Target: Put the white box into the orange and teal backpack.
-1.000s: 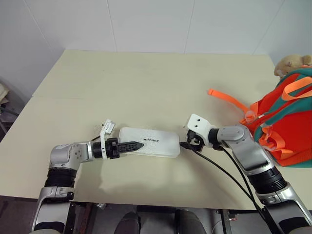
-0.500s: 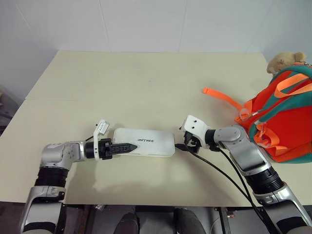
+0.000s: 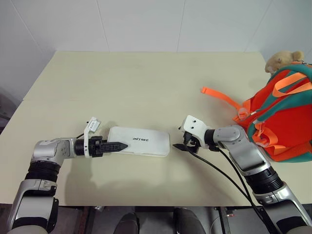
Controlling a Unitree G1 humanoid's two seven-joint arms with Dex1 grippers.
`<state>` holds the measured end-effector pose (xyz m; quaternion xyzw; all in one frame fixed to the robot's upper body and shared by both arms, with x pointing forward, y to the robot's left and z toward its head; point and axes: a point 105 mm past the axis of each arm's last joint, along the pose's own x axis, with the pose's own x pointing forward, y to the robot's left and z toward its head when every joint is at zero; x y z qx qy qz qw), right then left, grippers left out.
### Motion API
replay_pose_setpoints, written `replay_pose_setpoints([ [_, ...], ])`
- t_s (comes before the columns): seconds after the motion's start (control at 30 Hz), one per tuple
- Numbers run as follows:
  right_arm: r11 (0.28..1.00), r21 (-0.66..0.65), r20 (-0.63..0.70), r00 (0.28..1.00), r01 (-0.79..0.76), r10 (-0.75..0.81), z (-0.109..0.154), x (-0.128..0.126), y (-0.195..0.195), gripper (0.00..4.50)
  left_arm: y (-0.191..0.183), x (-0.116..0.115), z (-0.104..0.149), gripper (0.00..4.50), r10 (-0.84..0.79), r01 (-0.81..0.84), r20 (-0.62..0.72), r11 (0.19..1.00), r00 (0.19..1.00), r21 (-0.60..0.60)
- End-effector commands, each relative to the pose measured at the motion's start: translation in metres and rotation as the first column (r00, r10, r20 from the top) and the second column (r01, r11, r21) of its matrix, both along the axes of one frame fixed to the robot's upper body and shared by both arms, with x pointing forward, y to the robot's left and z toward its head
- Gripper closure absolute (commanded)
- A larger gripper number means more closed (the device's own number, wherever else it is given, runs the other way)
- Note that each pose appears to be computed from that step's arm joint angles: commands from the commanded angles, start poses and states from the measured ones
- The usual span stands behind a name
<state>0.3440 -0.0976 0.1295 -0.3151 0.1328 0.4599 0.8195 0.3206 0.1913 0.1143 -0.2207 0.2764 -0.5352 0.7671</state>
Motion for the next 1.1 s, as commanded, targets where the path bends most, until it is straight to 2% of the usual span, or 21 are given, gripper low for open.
replay_pose_setpoints([
  [0.03, 0.999, 0.014, 0.057, 0.998, -0.034, 0.033, 0.016, -0.002, 0.005, 0.00, 0.011, 0.006, -0.002, 0.02, 0.053, -0.053, 0.011, 0.998, 0.999, 0.044],
  [0.43, 0.999, 0.013, 0.059, 0.998, -0.036, 0.035, 0.016, -0.003, 0.005, 0.00, 0.019, 0.018, 0.002, 0.02, 0.087, -0.089, 0.029, 0.994, 0.996, 0.060],
  [0.53, 0.999, 0.015, 0.060, 0.998, -0.033, 0.032, 0.016, -0.003, 0.005, 0.00, 0.019, 0.021, 0.003, 0.61, 0.094, -0.096, 0.037, 0.994, 0.995, 0.046],
  [0.7, 0.999, 0.016, 0.060, 0.998, -0.031, 0.030, 0.017, -0.003, 0.005, 0.00, 0.020, 0.023, 0.005, 2.18, 0.101, -0.103, 0.040, 0.994, 0.994, 0.034],
  [0.77, 0.999, 0.016, 0.059, 0.998, -0.030, 0.029, 0.017, -0.003, 0.005, 0.00, 0.020, 0.022, 0.006, 2.49, 0.099, -0.100, 0.042, 0.995, 0.994, 0.028],
  [0.9, 0.999, 0.016, 0.059, 0.998, -0.028, 0.027, 0.016, -0.002, 0.004, 0.00, 0.020, 0.022, 0.010, 2.84, 0.095, -0.095, 0.047, 0.995, 0.994, 0.010],
  [1.1, 1.000, 0.015, 0.059, 0.998, -0.023, 0.022, 0.016, -0.002, 0.003, 0.00, 0.019, 0.021, 0.013, 2.94, 0.094, -0.093, 0.048, 0.996, 0.994, -0.016],
])
